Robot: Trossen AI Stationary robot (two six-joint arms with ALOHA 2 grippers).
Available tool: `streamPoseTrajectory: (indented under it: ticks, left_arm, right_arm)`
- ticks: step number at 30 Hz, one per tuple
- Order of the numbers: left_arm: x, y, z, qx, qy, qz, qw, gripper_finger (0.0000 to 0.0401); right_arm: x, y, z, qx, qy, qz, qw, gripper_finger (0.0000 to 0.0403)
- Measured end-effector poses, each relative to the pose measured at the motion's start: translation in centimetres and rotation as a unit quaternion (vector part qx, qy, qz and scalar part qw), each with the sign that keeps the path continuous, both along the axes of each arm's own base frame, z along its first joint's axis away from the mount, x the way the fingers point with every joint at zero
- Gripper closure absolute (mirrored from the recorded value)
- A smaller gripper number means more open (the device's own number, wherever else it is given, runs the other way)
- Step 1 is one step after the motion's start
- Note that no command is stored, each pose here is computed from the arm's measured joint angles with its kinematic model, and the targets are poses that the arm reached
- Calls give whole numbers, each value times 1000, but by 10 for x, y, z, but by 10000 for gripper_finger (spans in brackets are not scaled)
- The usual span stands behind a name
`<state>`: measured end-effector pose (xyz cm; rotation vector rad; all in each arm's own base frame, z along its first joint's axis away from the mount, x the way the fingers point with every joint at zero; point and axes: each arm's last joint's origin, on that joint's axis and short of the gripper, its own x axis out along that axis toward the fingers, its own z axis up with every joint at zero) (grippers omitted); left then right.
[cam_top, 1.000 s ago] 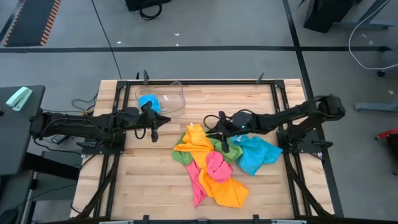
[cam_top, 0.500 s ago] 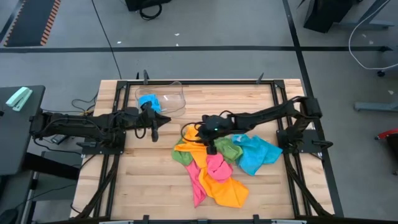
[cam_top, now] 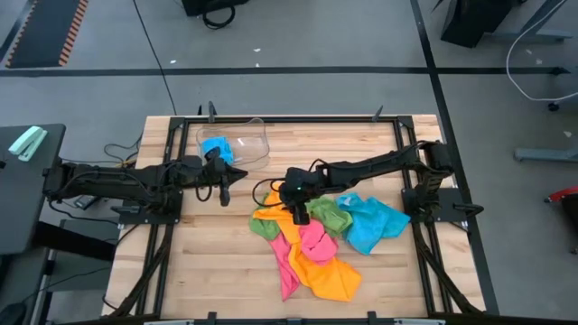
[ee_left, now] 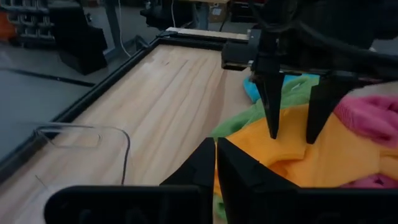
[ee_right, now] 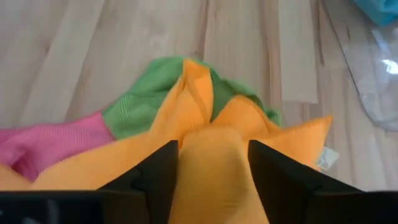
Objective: Fold microfiber towels
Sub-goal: Fold the top orange microfiber towel
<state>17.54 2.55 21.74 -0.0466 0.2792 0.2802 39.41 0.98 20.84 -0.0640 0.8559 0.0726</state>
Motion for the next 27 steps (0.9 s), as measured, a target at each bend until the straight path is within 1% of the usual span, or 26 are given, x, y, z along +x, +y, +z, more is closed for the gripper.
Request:
streamPoseTrajectory:
  ticks: [4, 10, 12, 16, 21, 24, 27]
  left_arm:
    - [0, 0, 1, 21, 2, -6, 1000, 370]
    - [0, 0, 1, 51, 7, -14, 999, 379]
    - [0, 0, 1, 55, 8, -15, 998, 384]
    - [0, 0, 2, 55, 7, -15, 998, 387]
    - [0, 0, 2, 55, 6, -15, 998, 379]
    - [0, 0, 2, 55, 8, -15, 998, 377]
    - [0, 0, 1, 55, 8, -15, 998, 381]
  right_arm:
    - [-1, 0, -1, -2, 6, -4, 1000, 262]
    - [-5, -1, -4, -5, 30, -2, 1000, 369]
    - [-6, -1, 0, -11, 26, -6, 1000, 391]
    - [-13, -3, 27, -42, -19, -26, 999, 393]
    - [-29, -7, 67, -75, -77, -29, 994, 393]
    - [-42, -10, 98, -109, -136, -45, 984, 393]
    - [-56, -11, 127, -141, -195, -50, 969, 393]
